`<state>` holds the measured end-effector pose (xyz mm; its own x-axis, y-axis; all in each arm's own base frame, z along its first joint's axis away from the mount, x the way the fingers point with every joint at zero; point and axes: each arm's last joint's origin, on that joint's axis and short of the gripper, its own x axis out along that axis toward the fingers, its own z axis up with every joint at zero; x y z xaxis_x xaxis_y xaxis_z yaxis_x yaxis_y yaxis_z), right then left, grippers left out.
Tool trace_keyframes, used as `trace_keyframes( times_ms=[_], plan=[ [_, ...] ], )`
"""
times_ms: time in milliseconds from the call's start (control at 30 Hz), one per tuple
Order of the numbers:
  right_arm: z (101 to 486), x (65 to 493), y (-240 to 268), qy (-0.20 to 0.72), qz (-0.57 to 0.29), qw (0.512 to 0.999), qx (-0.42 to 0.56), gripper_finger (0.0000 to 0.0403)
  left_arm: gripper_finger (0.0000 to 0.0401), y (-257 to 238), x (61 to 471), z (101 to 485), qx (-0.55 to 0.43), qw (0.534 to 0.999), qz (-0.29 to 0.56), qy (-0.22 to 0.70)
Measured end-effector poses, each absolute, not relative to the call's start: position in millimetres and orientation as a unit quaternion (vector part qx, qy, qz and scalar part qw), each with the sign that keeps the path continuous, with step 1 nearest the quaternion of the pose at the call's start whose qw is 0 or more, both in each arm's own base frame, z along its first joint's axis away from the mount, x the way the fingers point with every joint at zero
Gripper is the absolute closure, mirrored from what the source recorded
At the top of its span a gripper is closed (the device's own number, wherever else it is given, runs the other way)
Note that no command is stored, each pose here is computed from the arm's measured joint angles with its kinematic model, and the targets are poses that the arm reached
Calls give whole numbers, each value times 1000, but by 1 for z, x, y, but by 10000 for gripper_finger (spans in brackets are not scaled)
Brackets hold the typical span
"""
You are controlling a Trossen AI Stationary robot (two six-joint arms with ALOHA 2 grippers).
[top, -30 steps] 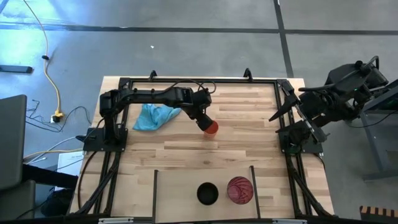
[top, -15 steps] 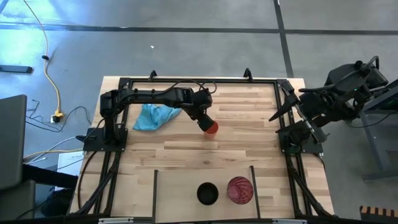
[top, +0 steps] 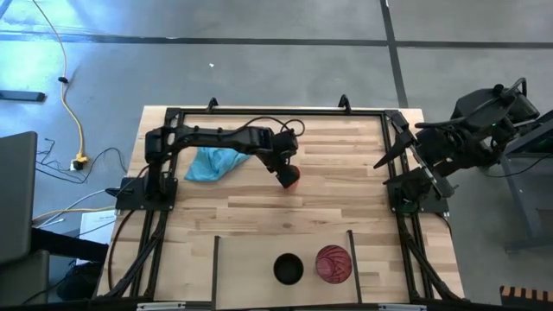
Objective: Stack small to large cups/mugs on shelf
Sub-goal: Put the orange cup on the shelf
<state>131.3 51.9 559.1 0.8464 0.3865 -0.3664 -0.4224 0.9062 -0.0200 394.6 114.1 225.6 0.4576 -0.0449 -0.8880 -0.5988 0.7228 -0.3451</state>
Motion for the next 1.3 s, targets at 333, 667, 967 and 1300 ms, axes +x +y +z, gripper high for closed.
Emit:
trace_keyframes(
  times_ms=[333,667,967,1300],
  plan=[
    [558,131,52,188,211,958,-51,245,283,115,401,244,-324,803,156,474],
    [558,131,52,188,211,958,-50,245,283,119,392,278,-223,802,202,516],
    [558,131,52,185,212,958,-59,245,283,122,394,254,-217,765,209,569],
    [558,131,52,190,209,958,-40,245,283,124,401,239,-221,759,206,576]
  ],
)
